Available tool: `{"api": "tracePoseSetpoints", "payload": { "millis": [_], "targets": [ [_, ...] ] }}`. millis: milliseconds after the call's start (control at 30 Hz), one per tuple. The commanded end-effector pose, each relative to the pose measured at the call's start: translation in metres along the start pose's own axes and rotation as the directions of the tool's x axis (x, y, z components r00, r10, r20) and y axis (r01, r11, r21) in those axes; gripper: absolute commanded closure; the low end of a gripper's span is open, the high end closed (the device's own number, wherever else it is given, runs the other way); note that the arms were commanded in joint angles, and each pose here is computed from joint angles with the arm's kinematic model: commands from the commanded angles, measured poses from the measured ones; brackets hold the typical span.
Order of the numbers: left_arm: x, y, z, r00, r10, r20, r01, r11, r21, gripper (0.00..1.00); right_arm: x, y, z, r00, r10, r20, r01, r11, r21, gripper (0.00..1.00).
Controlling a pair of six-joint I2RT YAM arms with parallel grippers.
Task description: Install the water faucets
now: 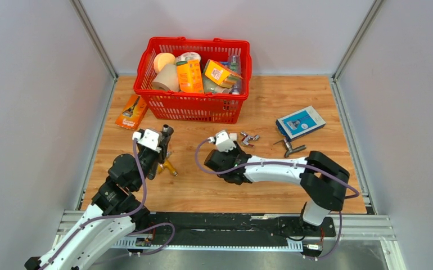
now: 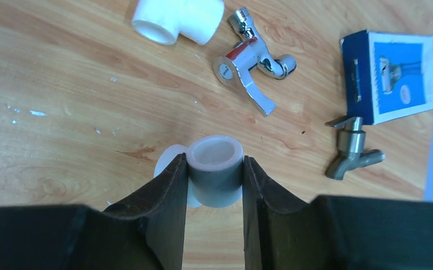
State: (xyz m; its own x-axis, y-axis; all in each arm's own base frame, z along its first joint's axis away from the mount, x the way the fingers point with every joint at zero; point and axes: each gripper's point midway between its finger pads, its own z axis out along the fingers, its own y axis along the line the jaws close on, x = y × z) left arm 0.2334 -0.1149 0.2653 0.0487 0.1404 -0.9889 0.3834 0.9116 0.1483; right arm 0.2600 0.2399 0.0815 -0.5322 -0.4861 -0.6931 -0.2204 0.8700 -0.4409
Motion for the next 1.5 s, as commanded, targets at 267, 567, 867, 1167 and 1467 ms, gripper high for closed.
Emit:
{"api": "tracePoseSetpoints", "payload": {
  "millis": [267,567,867,1167,1467],
  "targets": [
    [-0.032,0.047,-0.013,0.99,-0.027,0.135,0.059,0.968,-0.243,1.0,-0.009,0.03,-0.014,0.953,-0.272,0.136,0.244,0.951,0.19,1.0],
    [-0.032,0.048,-0.014,0.99,-0.025,0.139,0.06,0.967,-0.247,1.0,-0.005,0.06,-0.024,0.934,-0.33,0.139,0.321,0.944,0.079,0.64],
    [-0.033,0.044,-0.013,0.989,-0.027,0.143,0.059,0.973,-0.222,1.0,-0.017,0.077,-0.047,0.94,-0.313,0.137,0.33,0.935,-0.128,0.26],
    [-0.036,0.031,-0.01,0.988,-0.023,0.153,0.046,0.988,-0.15,1.0,-0.014,0.07,-0.075,0.95,-0.313,0.002,0.274,0.828,-0.489,0.15],
    [-0.037,0.01,-0.004,0.989,-0.011,0.149,0.016,0.999,-0.035,1.0,-0.009,0.039,-0.068,0.919,-0.392,-0.049,0.27,0.714,-0.646,0.17]
  ]
}}
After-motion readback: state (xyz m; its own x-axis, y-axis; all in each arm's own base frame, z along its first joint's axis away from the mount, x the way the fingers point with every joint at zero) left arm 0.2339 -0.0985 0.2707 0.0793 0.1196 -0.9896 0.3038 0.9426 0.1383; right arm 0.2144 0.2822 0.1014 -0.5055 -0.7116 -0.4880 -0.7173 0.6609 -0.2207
